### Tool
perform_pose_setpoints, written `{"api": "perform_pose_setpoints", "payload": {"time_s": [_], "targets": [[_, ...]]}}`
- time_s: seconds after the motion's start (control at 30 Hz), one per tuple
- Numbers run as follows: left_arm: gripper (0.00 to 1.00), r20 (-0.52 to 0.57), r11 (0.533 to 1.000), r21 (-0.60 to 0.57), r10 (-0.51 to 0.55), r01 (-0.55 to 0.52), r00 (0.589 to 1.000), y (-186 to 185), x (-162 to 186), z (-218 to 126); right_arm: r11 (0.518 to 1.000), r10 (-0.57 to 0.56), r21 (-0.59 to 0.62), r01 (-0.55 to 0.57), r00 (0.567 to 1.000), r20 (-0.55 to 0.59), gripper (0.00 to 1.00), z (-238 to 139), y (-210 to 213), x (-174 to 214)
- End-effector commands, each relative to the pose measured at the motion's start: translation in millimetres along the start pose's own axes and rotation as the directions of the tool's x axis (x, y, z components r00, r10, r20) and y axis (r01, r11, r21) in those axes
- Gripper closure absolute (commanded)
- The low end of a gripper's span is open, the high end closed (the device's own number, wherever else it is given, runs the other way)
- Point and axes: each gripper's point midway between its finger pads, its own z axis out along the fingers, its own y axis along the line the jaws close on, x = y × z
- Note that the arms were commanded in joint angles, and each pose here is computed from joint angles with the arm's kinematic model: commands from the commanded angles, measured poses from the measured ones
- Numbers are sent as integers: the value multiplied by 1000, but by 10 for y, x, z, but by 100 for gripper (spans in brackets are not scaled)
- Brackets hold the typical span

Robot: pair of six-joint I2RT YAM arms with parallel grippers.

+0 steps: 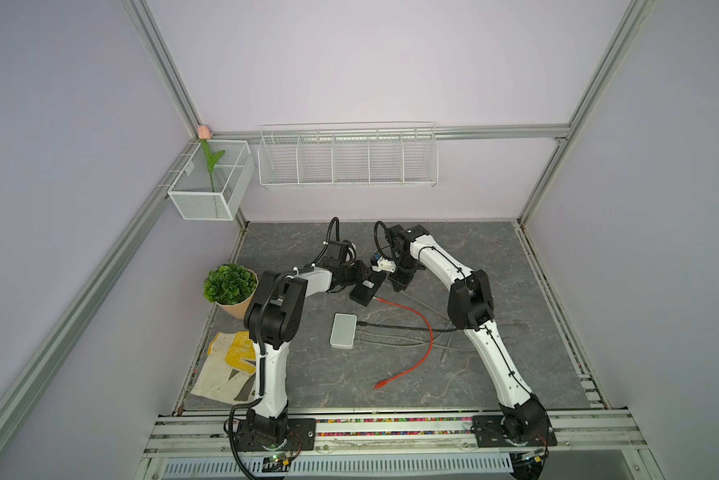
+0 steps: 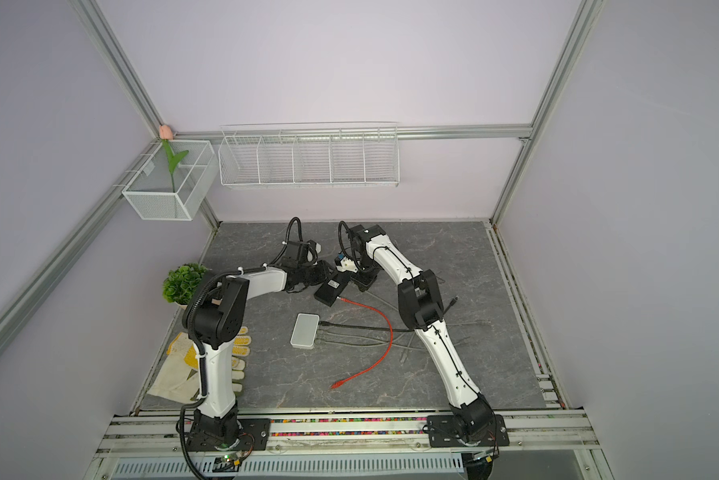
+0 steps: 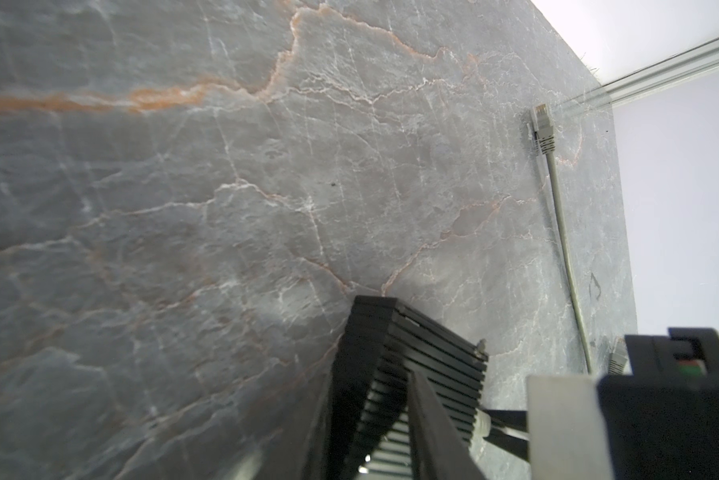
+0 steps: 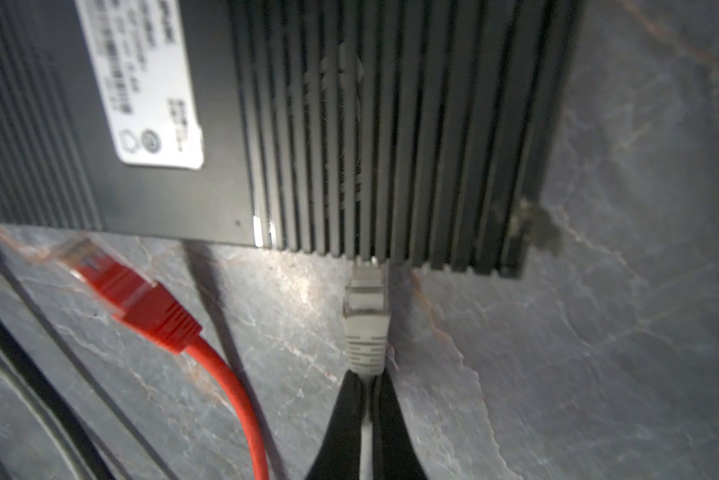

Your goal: Insert the plug into the switch port

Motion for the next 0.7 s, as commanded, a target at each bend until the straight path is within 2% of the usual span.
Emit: {"api": "perform_pose_setpoints", "payload": {"time_s": [0.0,0.2,0.43,0.67], "targets": [[68,-37,999,-26,19,-20,999,-21,106,-34,999,-6,50,3,998,60,93,-280,-8,-97],[68,-37,999,-28,22,-23,999,-28,91,-37,997,-1,78,-3,999,54,93,-307,-73,-61],[61,-27,999,-13,32,-32,999,-95,1,-38,996,-1,89,-5,998,65,93,-324,-123,-72],[61,-25,999,-2,34,-34,999,-141,-73,9,996,-8,92,0,997,83,93,-352,-130,-112]]}}
